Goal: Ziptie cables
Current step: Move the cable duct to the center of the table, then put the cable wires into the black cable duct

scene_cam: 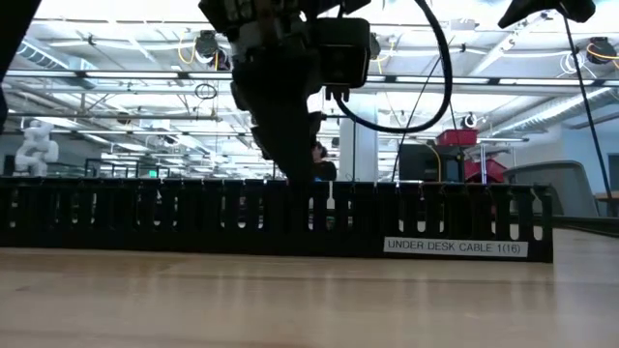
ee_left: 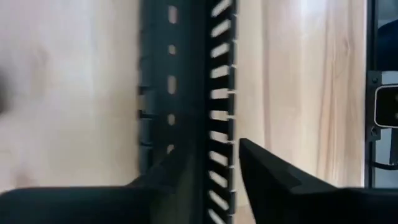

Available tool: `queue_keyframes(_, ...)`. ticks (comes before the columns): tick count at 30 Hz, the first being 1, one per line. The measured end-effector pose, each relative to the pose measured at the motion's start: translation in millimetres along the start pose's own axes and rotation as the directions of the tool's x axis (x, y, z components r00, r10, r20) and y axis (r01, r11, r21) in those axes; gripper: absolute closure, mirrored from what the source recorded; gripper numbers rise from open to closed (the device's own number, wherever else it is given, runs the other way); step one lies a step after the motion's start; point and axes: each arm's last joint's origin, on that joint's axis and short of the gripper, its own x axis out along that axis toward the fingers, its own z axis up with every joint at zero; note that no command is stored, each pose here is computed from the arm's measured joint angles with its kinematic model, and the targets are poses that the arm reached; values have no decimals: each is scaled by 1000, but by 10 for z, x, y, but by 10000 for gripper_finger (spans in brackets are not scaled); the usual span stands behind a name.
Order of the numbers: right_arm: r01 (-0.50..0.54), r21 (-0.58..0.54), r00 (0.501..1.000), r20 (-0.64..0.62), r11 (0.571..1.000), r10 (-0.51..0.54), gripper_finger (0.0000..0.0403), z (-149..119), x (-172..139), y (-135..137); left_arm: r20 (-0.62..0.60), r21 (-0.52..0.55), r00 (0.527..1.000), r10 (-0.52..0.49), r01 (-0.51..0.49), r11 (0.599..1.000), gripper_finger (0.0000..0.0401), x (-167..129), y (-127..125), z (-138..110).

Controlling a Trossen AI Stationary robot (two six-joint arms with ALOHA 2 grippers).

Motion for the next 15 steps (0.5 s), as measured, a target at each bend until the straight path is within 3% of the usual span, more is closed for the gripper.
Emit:
queue_keyframes(3, -7, 0, 1000, 12, 1000, 7, 403, 12, -1, 6, 34, -25, 999, 26, -25, 999, 250, -204, 84, 103)
queue_keyframes(7, -15, -11, 1000, 26, 1000, 15, 403, 26, -2, 14, 234, -68, 960, 155, -143, 987, 238, -726, 191, 362)
queue_keyframes(9, -15, -22, 999, 27, 1000, 16, 403, 27, -2, 15, 290, -94, 936, 201, -181, 979, 237, -850, 266, 442)
queue_keyframes(15, -14, -40, 1000, 27, 999, 15, 403, 26, -3, 14, 158, -188, 955, 249, -219, 957, 236, -579, 581, 387)
